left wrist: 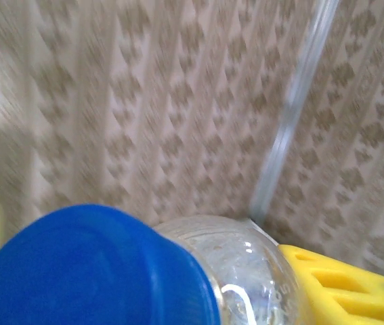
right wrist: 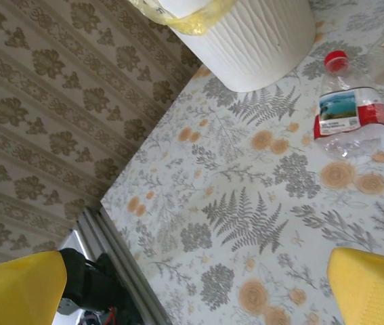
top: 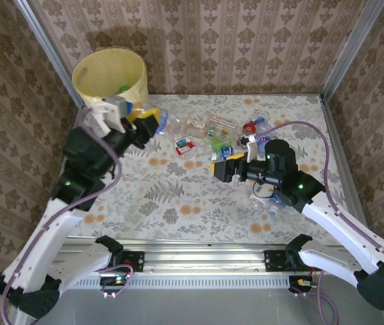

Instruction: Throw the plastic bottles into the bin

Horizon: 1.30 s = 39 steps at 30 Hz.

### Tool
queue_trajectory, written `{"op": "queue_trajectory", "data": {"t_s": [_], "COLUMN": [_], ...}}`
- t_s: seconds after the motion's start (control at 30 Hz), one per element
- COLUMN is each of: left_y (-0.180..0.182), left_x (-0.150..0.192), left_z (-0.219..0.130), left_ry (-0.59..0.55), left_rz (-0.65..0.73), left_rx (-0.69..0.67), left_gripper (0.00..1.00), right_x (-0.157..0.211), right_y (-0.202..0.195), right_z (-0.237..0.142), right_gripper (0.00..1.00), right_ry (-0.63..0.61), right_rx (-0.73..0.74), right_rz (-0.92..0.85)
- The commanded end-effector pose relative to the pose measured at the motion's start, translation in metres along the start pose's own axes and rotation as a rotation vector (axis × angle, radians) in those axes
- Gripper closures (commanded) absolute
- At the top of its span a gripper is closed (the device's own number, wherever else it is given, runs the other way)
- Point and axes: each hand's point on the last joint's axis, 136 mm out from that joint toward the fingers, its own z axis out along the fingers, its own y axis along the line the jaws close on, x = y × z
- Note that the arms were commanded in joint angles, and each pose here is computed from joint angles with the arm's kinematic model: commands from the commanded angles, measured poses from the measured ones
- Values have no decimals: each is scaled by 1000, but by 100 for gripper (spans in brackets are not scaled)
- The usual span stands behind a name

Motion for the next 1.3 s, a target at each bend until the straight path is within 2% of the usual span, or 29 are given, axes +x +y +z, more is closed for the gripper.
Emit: {"op": "queue_trajectory", "data": {"t_s": [0.0, 0.17, 0.3, 0.57, 0.73, 0.83, 0.9, 0.93, 0.97, 1.0, 1.13, 1.27], "left_y": [31, 39, 42, 78, 142, 199, 231, 242, 247, 248, 241, 214], "left_x": [-27, -84, -102, -99, -90, -69, -49, -37, -30, -30, -56, -88], "left_z": [-21, -44, -49, -25, 18, 59, 85, 97, 104, 109, 95, 70], "left_ry": [-34, -224, -276, -224, -141, -45, 40, 94, 132, 149, 94, 44], "left_rz": [307, 466, 507, 466, 345, 233, 115, 63, 33, 16, 13, 37], "left_rx": [-203, -328, -355, -384, -395, -404, -378, -361, -357, -355, -399, -394], "left_gripper": [61, 64, 64, 63, 61, 47, 30, 15, 5, 0, 0, 0], "right_x": [15, 16, 16, 17, 16, 18, 20, 22, 23, 25, 30, 33], "right_y": [-17, -19, -20, -21, -20, -21, -22, -22, -22, -23, -24, -27], "right_z": [-6, -9, -7, -8, -15, -19, -20, -21, -22, -24, -29, -30], "right_gripper": [0, 0, 0, 0, 0, 0, 0, 0, 0, 0, 0, 0], "right_ry": [36, 37, 40, 56, 50, 48, 47, 44, 43, 42, 38, 36], "right_rx": [84, 98, 103, 114, 125, 132, 133, 133, 131, 134, 132, 140], "right_rz": [-44, -56, -60, -67, -78, -76, -69, -65, -62, -61, -58, -59]}}
